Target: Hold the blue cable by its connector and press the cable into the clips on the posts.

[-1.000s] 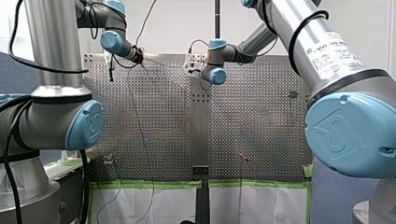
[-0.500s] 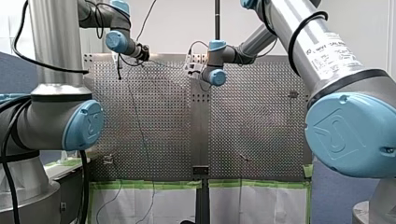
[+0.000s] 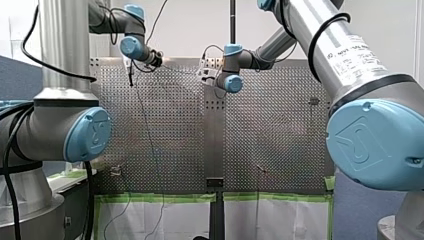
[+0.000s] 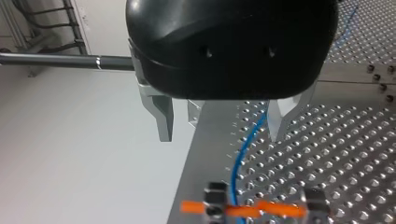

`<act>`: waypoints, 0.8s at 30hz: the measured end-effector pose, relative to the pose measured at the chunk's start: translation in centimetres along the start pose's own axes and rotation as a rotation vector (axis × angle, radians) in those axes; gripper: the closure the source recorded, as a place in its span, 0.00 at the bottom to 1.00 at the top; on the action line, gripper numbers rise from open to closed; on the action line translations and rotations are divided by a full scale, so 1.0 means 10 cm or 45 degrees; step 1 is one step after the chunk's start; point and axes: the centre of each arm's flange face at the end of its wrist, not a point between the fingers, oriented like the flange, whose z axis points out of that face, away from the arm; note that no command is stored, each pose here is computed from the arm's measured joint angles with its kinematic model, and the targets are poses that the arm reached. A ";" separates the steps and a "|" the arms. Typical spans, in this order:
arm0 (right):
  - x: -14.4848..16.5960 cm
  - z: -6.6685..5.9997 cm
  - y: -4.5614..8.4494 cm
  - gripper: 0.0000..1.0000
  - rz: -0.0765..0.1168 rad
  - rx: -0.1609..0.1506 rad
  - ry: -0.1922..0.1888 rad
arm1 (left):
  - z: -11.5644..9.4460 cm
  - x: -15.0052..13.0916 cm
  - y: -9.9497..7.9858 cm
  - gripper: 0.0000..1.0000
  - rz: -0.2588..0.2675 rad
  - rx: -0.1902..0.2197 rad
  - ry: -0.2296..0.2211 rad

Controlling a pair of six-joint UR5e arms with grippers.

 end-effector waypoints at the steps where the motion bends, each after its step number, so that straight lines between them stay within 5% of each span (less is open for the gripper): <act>1: 0.00 0.00 0.00 1.00 0.000 0.000 0.000 | 0.02 0.02 0.00 0.00 0.004 0.002 0.006; 7: 0.00 0.00 0.02 1.00 -0.001 -0.002 -0.001 | 0.15 0.11 -0.04 0.00 0.027 0.003 0.032; 17: -0.01 0.00 0.03 1.00 -0.001 -0.002 -0.002 | 0.29 -0.03 -0.13 0.00 0.043 -0.032 -0.009; 24: -0.01 0.00 0.03 1.00 -0.001 -0.001 -0.003 | 0.40 0.12 -0.17 0.00 0.091 -0.060 0.056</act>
